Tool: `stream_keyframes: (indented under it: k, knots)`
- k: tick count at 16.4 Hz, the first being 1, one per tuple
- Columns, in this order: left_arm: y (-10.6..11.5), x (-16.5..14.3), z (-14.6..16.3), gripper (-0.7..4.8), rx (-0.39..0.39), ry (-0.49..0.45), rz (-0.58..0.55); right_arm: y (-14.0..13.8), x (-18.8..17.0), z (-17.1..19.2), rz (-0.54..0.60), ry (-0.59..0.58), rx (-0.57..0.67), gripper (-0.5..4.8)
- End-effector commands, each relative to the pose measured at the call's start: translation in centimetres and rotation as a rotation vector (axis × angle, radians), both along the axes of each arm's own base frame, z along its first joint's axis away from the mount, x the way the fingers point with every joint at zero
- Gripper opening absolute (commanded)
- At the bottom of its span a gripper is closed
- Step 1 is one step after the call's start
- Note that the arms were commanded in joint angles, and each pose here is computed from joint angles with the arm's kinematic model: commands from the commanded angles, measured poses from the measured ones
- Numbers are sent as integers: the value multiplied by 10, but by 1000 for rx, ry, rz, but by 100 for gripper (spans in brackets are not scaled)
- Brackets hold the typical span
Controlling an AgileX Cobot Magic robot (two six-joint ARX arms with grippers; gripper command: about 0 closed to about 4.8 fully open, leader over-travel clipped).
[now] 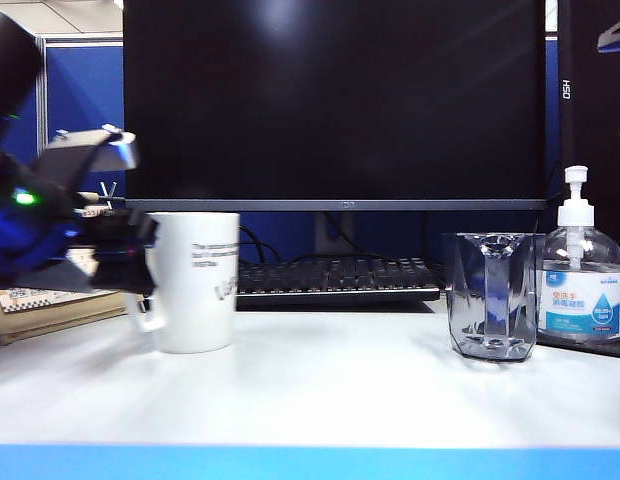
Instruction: Swap the positions of the transparent plastic cup and the white ceramic cup.
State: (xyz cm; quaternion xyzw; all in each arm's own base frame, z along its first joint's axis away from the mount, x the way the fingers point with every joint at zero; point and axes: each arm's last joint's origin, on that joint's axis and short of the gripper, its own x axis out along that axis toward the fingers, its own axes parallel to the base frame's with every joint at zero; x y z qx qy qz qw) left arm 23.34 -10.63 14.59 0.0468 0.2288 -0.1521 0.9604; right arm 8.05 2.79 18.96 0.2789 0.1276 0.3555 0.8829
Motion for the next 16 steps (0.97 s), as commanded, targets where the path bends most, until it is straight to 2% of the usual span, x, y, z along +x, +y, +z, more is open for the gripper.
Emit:
stream_keyframes:
  k: [1, 4, 5, 6, 10, 11, 13, 16]
  knots:
    - [-7, 14, 5, 340, -8, -28, 1, 0, 1, -6, -1, 29, -19, 325]
    - [-8, 17, 4, 324, -5, -24, 1, 0, 5, -22, -21, 75, -34, 329]
    - [-8, 17, 2, 270, 6, -19, -3, 0, 7, -32, -41, 97, -39, 329]
    - [-8, 17, 2, 265, 8, -18, -4, 0, 8, -36, -43, 101, -40, 340]
    - [-8, 17, 2, 263, 6, -20, -4, -1, 10, -37, -93, 88, -47, 339]
    - [-8, 17, 2, 251, 7, -19, -4, -1, 10, -36, -92, 76, -45, 339]
    - [-8, 17, 2, 190, 7, -20, -4, -1, 10, -34, -104, 62, -44, 338]
    - [-9, 19, 2, 180, -1, -36, -3, -2, 11, -33, -135, 46, -44, 338]
